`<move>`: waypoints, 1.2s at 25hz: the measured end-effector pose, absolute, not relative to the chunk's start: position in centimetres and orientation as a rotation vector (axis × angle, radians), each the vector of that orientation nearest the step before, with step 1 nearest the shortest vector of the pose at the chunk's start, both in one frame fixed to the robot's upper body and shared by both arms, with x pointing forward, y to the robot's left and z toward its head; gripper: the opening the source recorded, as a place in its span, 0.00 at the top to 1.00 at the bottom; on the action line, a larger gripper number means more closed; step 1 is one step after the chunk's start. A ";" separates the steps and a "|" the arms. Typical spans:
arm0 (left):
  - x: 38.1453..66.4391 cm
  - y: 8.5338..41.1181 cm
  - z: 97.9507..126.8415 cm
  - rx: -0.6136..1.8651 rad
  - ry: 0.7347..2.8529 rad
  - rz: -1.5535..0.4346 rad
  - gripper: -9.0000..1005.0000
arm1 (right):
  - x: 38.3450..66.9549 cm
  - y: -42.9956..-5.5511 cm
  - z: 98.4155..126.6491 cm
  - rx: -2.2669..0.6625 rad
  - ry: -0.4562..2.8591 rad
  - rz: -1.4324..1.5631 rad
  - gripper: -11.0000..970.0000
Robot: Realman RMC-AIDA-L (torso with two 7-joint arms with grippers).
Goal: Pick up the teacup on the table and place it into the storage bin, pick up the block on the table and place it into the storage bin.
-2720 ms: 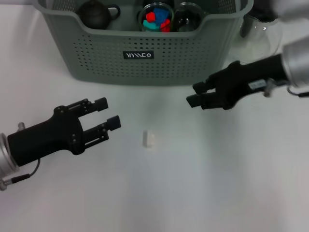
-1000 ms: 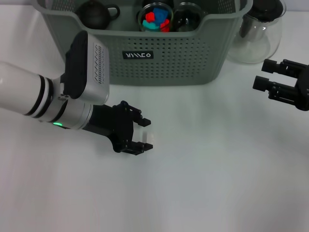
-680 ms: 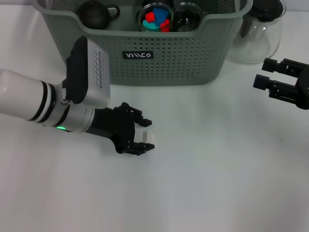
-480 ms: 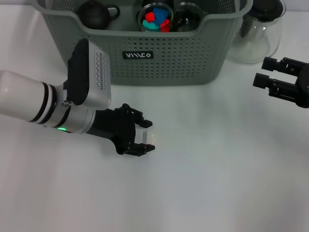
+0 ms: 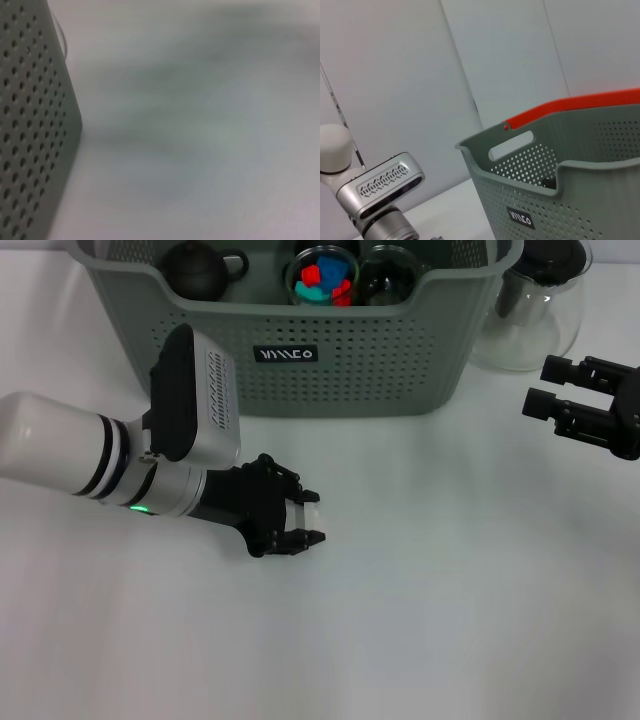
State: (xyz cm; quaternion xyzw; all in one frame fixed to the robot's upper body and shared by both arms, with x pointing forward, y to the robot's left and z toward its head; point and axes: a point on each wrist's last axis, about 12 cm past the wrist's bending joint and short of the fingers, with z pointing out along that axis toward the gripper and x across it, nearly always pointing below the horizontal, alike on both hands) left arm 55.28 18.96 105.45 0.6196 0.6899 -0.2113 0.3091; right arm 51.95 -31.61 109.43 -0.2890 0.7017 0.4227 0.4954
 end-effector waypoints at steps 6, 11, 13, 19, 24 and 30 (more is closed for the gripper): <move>55.2 18.9 105.6 1.649 1.817 -0.572 0.55 | 52.0 -31.6 109.5 -0.702 1.699 1.024 0.29; 55.0 19.7 107.1 1.623 1.792 -0.653 0.57 | 52.1 -31.5 109.6 -0.707 1.696 1.024 0.29; 54.8 21.0 108.5 1.565 1.768 -0.751 0.58 | 52.1 -31.5 109.6 -0.710 1.693 1.026 0.29; 54.3 24.9 114.6 1.236 1.473 -1.085 0.58 | 52.1 -31.6 109.7 -0.711 1.692 1.026 0.29; 56.6 26.8 120.2 0.864 1.300 -1.060 0.58 | 52.0 -31.4 109.6 -0.716 1.691 1.025 0.29; 65.0 21.4 126.4 0.832 1.716 -0.833 0.58 | 52.3 -30.9 109.6 -0.733 1.691 1.027 0.29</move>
